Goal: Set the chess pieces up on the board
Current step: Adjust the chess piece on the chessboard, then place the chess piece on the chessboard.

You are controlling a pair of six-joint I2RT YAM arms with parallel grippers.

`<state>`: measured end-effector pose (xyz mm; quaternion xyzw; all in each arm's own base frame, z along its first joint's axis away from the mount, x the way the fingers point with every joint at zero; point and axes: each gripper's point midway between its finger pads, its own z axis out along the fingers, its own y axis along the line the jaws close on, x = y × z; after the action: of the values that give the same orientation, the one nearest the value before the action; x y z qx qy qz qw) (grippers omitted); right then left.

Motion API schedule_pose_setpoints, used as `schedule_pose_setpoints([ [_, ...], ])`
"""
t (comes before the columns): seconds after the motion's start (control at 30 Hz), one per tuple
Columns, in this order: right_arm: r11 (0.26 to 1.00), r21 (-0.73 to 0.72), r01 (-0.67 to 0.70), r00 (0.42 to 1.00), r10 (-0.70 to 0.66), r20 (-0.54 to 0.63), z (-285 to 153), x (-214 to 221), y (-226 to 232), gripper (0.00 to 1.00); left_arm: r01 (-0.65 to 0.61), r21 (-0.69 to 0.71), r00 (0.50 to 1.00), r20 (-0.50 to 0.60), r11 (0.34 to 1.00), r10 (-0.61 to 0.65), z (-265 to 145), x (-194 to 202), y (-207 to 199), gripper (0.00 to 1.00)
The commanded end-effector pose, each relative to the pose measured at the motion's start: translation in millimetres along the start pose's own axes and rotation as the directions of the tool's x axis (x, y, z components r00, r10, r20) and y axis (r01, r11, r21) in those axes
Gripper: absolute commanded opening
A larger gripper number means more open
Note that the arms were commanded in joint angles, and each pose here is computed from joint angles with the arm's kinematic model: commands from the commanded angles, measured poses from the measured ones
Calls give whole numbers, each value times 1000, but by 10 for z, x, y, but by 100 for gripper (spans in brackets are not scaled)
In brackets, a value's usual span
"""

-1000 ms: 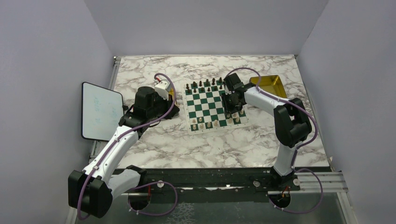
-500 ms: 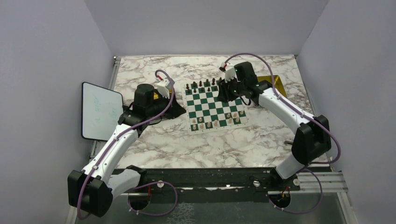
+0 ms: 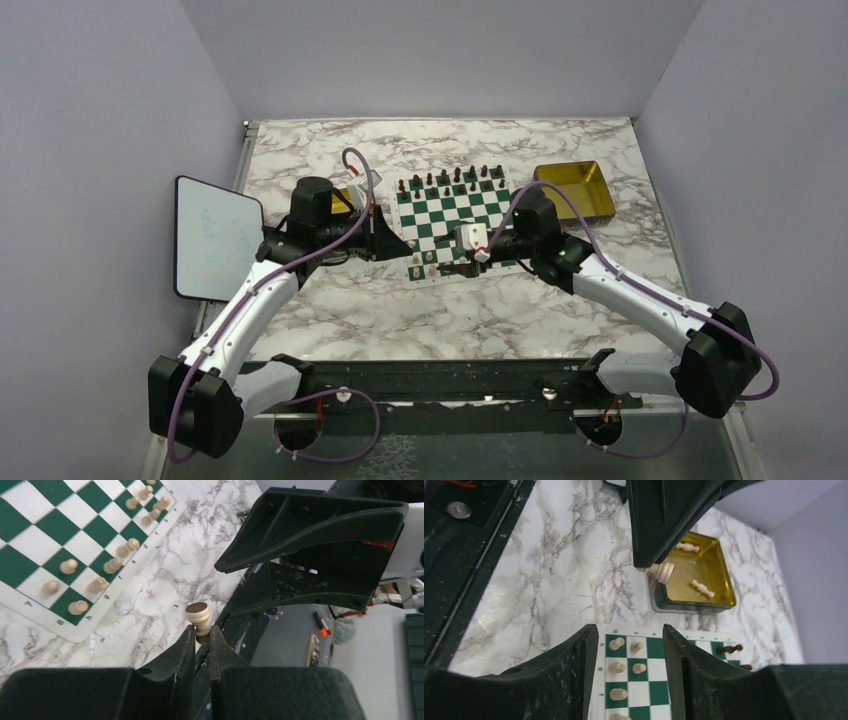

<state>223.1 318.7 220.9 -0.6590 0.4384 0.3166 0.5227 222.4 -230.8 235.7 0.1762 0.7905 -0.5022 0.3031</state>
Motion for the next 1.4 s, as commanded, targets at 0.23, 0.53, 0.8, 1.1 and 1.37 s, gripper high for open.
schedule_pose_setpoints([
  [0.23,931,-9,365,929,-364,58,205,-285,-168,56,31,153,997,-76,988,-19,-2,37,-261,0],
  [0.53,899,-91,428,903,-427,32,377,-230,-74,55,61,171,993,-107,983,-43,29,81,-242,0],
  [0.8,865,-128,485,873,-488,6,435,-178,28,47,73,189,992,-114,979,-52,15,60,-298,0],
  [1.1,847,-117,518,855,-518,37,412,-194,135,16,108,178,988,-125,978,-86,44,23,-285,2],
  [1.37,926,-5,378,925,-378,46,405,-209,103,1,82,123,995,-63,989,-75,53,-166,-263,36],
])
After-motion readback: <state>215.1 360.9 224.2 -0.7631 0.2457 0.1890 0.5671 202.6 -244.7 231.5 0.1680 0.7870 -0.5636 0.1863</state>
